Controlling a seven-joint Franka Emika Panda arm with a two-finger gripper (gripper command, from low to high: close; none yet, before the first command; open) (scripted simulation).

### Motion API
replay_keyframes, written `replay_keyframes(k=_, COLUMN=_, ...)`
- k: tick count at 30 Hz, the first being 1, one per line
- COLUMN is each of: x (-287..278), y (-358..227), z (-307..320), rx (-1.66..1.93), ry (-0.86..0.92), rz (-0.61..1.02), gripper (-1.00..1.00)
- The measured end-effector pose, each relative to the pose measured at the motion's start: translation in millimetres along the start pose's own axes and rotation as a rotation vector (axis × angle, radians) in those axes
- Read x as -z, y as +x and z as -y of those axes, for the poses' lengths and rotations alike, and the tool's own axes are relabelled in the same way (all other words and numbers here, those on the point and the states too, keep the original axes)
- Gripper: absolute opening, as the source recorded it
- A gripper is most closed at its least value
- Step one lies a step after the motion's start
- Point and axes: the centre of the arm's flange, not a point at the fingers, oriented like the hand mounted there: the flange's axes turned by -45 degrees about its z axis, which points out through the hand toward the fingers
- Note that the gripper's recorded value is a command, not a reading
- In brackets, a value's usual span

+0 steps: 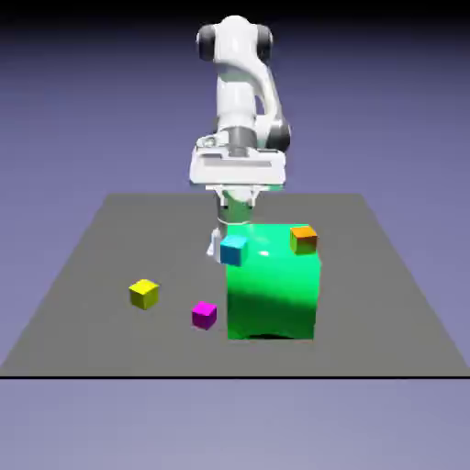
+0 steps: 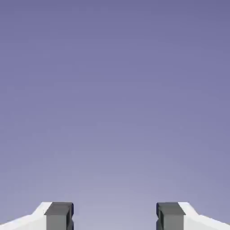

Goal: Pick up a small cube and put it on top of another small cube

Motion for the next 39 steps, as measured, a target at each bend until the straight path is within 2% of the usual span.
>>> replay_keyframes(k=19, x=-16, y=-37, z=-126, rx=0.228, ry=0.245, rz=0.022, gripper=0.00)
replay_keyframes(k=39, x=-103, y=-162, z=-193, rx=0.446, ry=0.617, rz=-0.087, gripper=0.00)
